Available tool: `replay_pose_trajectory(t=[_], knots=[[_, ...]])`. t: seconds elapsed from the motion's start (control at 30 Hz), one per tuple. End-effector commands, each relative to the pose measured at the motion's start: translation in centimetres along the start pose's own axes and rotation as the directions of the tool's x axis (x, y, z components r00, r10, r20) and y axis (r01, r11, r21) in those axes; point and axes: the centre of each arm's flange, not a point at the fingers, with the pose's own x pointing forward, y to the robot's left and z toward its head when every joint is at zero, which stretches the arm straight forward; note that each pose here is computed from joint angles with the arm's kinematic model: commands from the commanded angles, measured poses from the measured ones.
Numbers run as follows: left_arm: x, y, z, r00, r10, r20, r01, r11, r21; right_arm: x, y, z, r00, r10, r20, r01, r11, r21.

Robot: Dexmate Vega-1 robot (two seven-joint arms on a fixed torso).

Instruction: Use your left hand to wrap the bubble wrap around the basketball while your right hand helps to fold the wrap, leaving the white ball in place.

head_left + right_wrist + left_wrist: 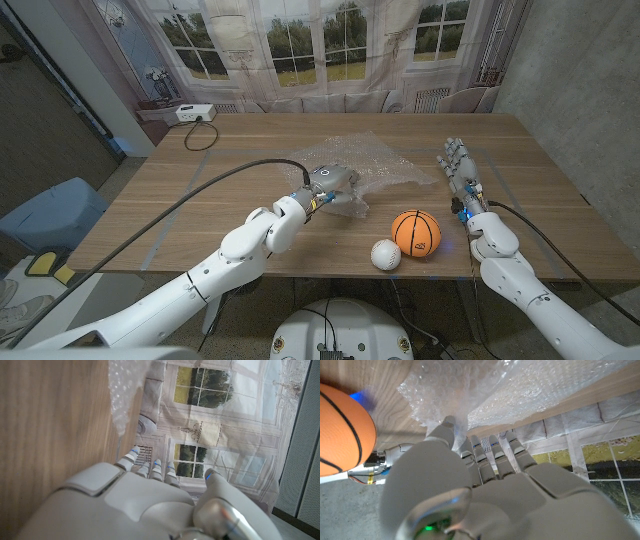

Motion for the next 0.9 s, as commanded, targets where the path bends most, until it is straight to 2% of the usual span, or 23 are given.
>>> replay_pose_trajectory(t=[0.03, 0.2, 0.27, 0.57, 0.73, 0.9], knots=[[2.9, 2.8, 0.6, 0.994, -0.022, 0.104, 0.045, 0.974, -0.221, -0.2, -0.4, 0.2, 1.000, -0.012, 0.006, 0.012, 1.000, -0.002], [4.0, 4.0, 1.1, 0.983, -0.072, 0.170, 0.117, 0.956, -0.270, -0.3, -0.6, 0.3, 1.000, -0.021, 0.013, 0.021, 1.000, -0.008], [4.3, 4.4, 1.4, 0.977, -0.090, 0.195, 0.145, 0.947, -0.286, -0.3, -0.8, 0.7, 1.000, -0.026, 0.010, 0.026, 0.999, -0.043], [5.7, 5.3, 2.4, 0.957, -0.118, 0.266, 0.201, 0.930, -0.309, 0.4, -1.8, 4.7, 0.998, -0.047, 0.034, 0.054, 0.964, -0.260], [6.5, 5.7, 3.2, 0.933, -0.161, 0.323, 0.266, 0.911, -0.314, 0.4, -1.8, 6.0, 0.998, -0.042, 0.036, 0.051, 0.947, -0.317], [7.0, 6.2, 4.2, 0.907, -0.198, 0.372, 0.319, 0.900, -0.296, 0.0, -1.9, 6.3, 0.998, -0.055, 0.041, 0.065, 0.946, -0.316]])
